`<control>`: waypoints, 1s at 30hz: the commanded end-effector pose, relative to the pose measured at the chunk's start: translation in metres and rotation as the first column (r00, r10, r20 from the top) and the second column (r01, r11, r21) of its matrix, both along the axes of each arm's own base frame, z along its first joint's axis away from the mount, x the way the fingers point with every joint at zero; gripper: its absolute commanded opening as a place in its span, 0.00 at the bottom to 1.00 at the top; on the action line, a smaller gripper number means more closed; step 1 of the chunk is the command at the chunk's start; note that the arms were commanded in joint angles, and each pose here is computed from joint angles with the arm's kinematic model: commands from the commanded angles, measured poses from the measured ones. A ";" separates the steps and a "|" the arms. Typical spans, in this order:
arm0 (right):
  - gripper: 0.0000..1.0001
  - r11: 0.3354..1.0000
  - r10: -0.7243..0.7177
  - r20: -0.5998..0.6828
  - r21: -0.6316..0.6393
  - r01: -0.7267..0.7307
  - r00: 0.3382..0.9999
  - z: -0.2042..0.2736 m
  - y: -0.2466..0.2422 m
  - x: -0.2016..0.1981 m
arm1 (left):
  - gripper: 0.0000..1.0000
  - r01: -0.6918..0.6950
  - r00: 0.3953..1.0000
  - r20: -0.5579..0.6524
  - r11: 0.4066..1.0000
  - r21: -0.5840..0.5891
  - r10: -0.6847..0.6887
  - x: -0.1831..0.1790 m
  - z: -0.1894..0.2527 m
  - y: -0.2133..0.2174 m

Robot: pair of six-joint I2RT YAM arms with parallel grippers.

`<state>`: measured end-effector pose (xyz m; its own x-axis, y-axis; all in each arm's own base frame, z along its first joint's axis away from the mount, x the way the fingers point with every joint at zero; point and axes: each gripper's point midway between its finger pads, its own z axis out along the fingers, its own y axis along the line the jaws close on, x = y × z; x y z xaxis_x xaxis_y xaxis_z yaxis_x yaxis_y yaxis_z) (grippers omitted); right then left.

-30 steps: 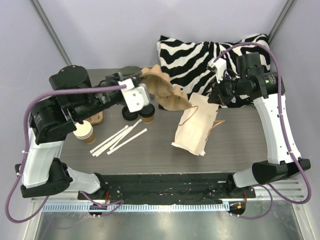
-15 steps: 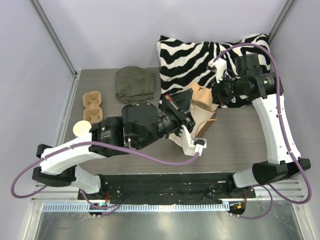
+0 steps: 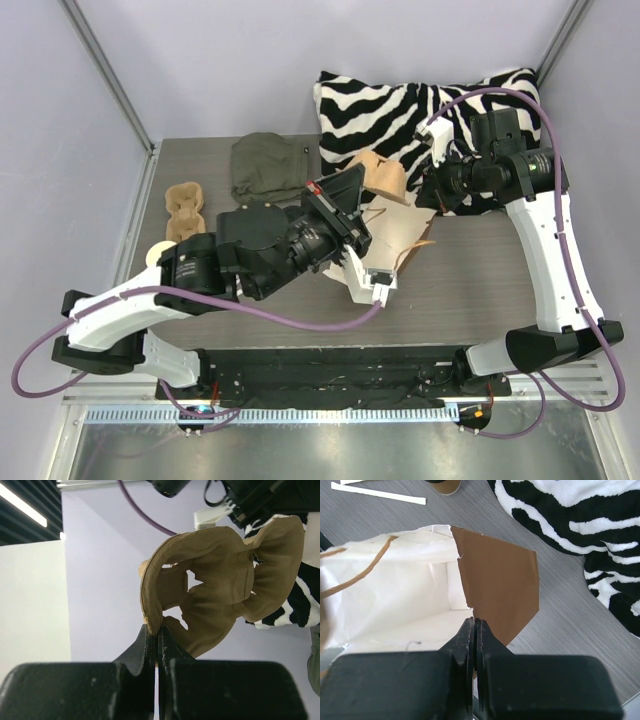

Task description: Pack the takeout coffee

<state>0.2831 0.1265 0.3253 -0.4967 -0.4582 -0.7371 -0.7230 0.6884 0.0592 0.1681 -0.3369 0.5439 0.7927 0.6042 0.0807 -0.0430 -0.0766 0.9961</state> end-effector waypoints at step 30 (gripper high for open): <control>0.01 0.997 0.003 0.086 0.072 -0.010 0.996 0.028 0.010 -0.004 | 0.00 0.115 0.991 -0.076 0.989 0.095 -0.108 -0.008 -0.049 -0.047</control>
<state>0.2807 0.1322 0.3315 -0.4923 -0.4332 -0.7549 -0.7235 0.6858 0.0783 0.1603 -0.3760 0.5122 0.8542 0.5154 0.0692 0.0036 -0.1391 0.9903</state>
